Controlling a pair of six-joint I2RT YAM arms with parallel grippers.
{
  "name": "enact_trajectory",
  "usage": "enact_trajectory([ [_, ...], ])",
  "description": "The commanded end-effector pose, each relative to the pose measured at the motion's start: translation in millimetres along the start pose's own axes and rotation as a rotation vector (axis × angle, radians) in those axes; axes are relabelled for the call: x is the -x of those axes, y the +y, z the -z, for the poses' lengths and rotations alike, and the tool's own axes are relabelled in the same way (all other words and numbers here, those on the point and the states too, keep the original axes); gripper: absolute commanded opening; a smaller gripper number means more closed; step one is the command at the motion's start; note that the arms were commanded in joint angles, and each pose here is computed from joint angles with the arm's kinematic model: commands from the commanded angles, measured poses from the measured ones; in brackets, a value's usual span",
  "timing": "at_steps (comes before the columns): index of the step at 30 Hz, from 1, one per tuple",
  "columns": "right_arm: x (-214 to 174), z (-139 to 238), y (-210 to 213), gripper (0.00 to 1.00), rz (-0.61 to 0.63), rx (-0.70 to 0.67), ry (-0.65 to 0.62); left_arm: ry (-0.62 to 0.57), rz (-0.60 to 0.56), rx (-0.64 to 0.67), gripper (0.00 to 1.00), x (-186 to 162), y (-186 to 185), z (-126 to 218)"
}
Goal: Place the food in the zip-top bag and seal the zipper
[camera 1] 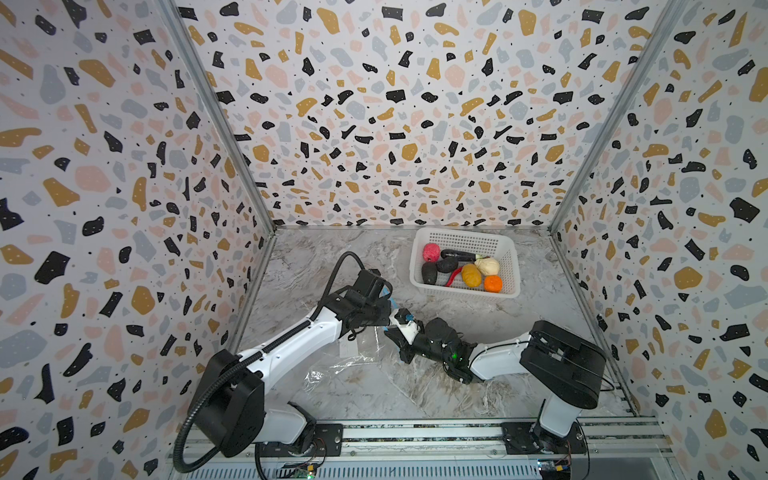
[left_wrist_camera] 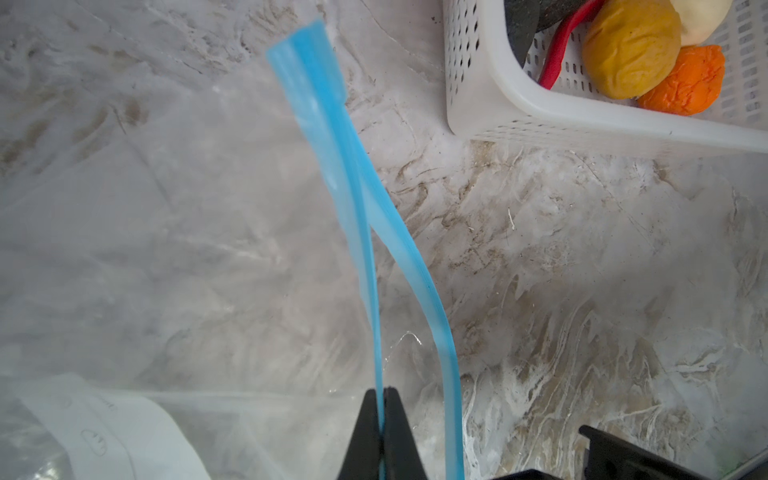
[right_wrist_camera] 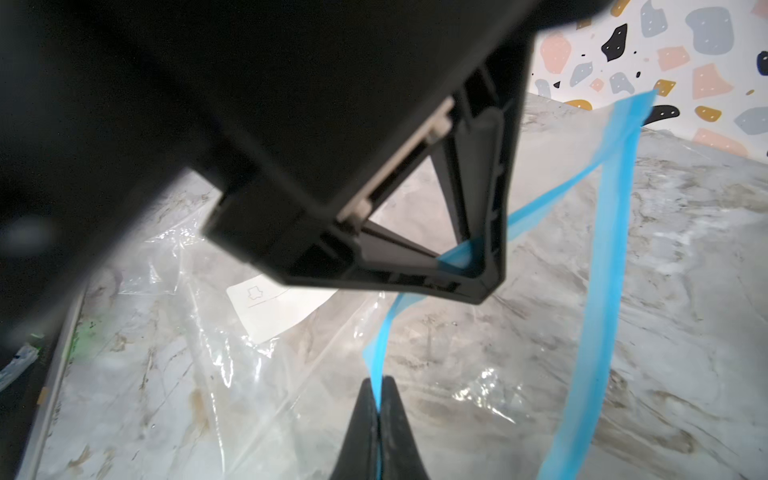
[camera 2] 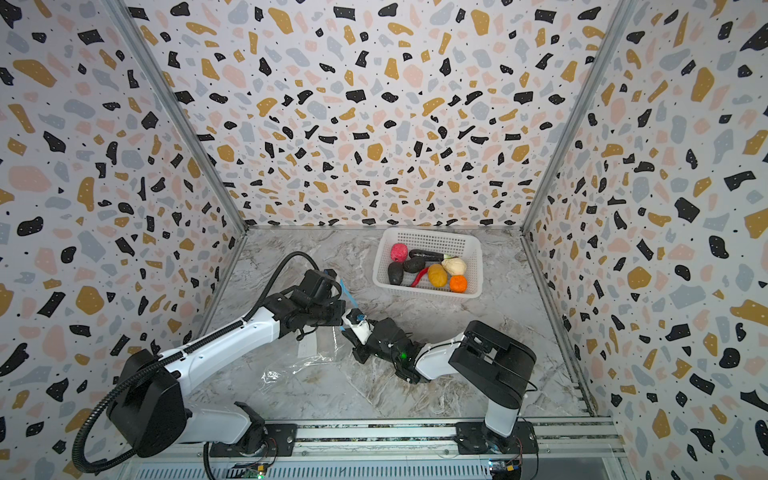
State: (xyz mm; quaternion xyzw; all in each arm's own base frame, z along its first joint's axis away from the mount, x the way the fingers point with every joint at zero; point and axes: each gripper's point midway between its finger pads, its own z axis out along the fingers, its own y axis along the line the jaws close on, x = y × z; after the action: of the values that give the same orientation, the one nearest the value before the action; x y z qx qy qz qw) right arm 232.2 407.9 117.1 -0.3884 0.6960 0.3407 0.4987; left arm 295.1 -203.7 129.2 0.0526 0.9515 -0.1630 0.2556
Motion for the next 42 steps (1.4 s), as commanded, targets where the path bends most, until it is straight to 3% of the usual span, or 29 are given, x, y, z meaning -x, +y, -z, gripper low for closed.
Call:
enact_trajectory([
  [1, 17, -1, 2, 0.04, -0.022, 0.000, -0.028, -0.036, -0.021, -0.003, 0.00, 10, -4, 12],
  [5, 21, 5, 3, 0.28, -0.102, 0.007, 0.023, -0.041, -0.026, -0.008, 0.00, 11, -5, 15],
  [8, 25, 22, -13, 0.35, -0.221, -0.034, 0.058, -0.036, -0.041, -0.009, 0.00, 10, -6, 15],
  [12, 27, 32, -49, 0.38, -0.348, -0.103, 0.076, -0.030, -0.061, -0.013, 0.00, 11, -7, 17],
  [16, 29, 15, -80, 0.39, -0.400, -0.146, 0.116, -0.016, -0.086, -0.006, 0.00, 10, -7, 19],
  [22, 34, -13, -90, 0.49, -0.401, -0.101, 0.143, -0.033, -0.105, -0.020, 0.00, 15, -10, 26],
  [42, -1, -34, -124, 0.50, -0.464, -0.148, 0.265, -0.004, -0.207, -0.004, 0.00, 35, -21, 66],
])
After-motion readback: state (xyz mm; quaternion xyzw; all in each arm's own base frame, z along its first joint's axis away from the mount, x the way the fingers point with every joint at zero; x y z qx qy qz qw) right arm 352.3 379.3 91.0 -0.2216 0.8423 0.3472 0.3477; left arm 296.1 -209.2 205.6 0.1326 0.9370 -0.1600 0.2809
